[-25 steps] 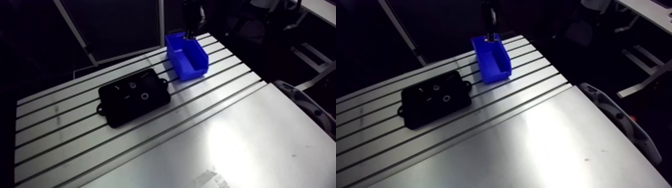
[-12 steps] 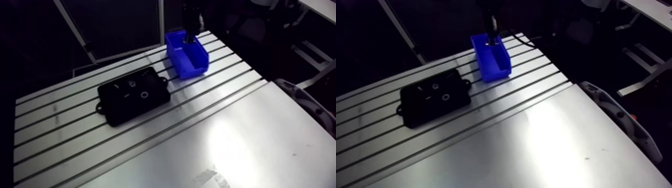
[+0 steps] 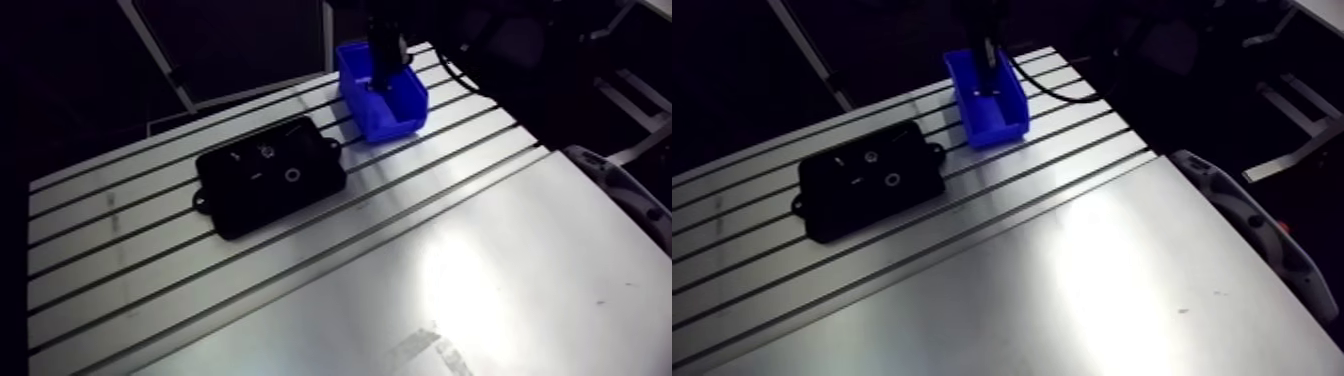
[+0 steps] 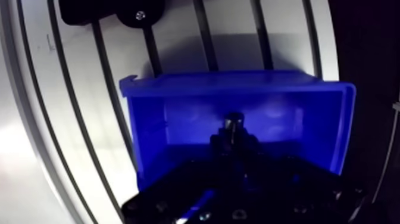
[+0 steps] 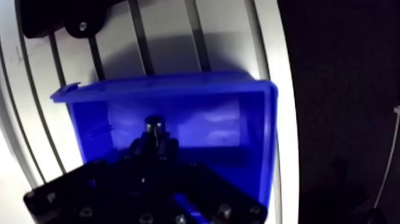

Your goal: Pick up the M10 bolt from the tray and put it into the blue bin.

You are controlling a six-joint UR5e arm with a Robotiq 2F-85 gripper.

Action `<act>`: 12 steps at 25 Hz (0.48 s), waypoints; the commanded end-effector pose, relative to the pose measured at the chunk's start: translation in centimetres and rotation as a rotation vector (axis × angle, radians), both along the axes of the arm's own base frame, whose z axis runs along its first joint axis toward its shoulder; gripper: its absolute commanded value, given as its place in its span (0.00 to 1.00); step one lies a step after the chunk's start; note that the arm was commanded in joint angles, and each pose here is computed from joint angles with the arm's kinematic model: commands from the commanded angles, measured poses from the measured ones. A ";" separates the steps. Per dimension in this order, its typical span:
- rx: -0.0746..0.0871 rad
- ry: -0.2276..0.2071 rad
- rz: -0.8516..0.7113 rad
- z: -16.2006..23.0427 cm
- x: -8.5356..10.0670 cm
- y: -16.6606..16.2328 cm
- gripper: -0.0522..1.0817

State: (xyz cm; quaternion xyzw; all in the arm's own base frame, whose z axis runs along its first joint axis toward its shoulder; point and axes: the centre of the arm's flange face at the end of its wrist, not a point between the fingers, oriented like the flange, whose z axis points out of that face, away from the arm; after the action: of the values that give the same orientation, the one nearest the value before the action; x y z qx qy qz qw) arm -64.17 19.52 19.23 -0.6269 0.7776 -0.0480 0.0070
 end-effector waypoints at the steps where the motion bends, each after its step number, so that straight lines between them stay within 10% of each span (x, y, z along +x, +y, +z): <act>1: 0.037 0.001 0.012 -1.9 0.1 -0.1 0.99; 9: 0.044 -0.005 0.015 -2.0 0.2 -0.1 0.91; 12: 0.041 -0.005 0.013 -2.0 0.2 -0.2 0.66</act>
State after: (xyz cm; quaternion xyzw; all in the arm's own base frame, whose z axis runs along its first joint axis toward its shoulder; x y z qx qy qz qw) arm -64.02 19.39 17.25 -0.6326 0.7735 -0.0325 0.0225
